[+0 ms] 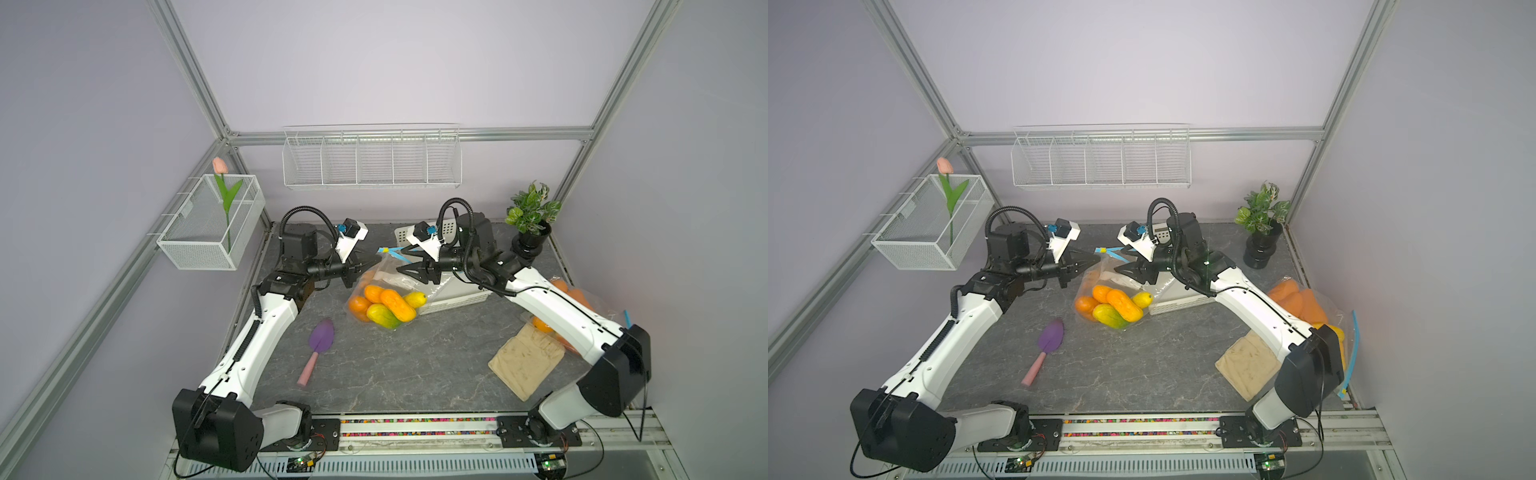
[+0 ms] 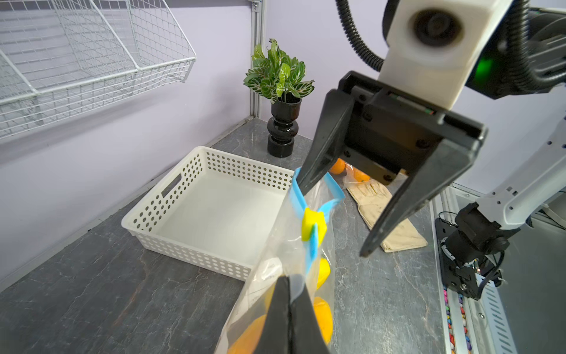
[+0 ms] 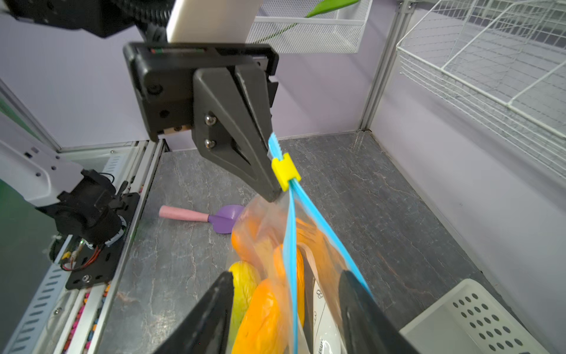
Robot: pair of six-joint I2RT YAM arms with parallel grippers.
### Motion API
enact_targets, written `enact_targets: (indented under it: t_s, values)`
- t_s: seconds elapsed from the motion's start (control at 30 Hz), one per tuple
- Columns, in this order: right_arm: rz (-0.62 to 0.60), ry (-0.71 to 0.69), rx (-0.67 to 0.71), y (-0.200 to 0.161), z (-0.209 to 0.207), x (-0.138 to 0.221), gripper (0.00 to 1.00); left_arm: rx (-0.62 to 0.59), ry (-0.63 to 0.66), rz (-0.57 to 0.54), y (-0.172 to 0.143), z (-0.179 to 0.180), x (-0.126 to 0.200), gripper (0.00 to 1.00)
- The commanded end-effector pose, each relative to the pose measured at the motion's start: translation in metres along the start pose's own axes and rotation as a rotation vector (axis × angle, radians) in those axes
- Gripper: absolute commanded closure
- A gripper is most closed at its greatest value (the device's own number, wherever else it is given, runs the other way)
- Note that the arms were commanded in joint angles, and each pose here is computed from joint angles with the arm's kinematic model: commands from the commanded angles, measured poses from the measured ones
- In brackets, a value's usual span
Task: Place the mango in a zip-top bag and seal the zipper
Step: Pick up the zipper food storage bag at the center of the board, then zip the zipper on the zipper food storage bag.
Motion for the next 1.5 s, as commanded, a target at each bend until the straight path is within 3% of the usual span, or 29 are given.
enact_targets:
  t_s: [0.0, 0.3, 0.57, 0.93, 1.1, 1.27, 1.47]
  values:
    - [-0.068, -0.005, 0.025, 0.029, 0.008, 0.019, 0.38, -0.056, 0.045, -0.054, 0.018, -0.003, 0.010, 1.00]
    - [-0.048, 0.100, 0.083, 0.042, -0.001, -0.004, 0.37, -0.077, 0.057, -0.079, 0.021, -0.008, 0.014, 1.00]
    - [0.002, 0.233, 0.095, 0.043, 0.004, -0.023, 0.50, -0.079, 0.078, -0.078, 0.022, -0.006, 0.016, 1.00]
    - [-0.030, 0.153, 0.081, 0.047, -0.003, -0.037, 0.69, -0.073, 0.076, -0.075, 0.021, -0.006, 0.014, 1.00]
    - [-0.058, 0.123, 0.079, 0.048, -0.007, -0.043, 0.69, -0.073, 0.072, -0.078, 0.022, -0.007, 0.015, 1.00]
    - [-0.054, 0.114, 0.081, 0.047, -0.008, -0.045, 0.83, -0.078, 0.085, -0.079, 0.022, -0.007, 0.016, 1.00]
    - [-0.033, 0.081, 0.075, 0.038, -0.012, -0.037, 0.87, -0.070, 0.138, -0.079, 0.025, -0.006, 0.020, 1.00]
Point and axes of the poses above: each gripper's point midway between its finger pads, its own x axis back along the fingers, its own z axis along the line the jaws close on, y = z × x, the point moved 7 cm from there along x, back along the fingers, and after that the axes turned 5 degrees about -x, right-handed, at the moved point
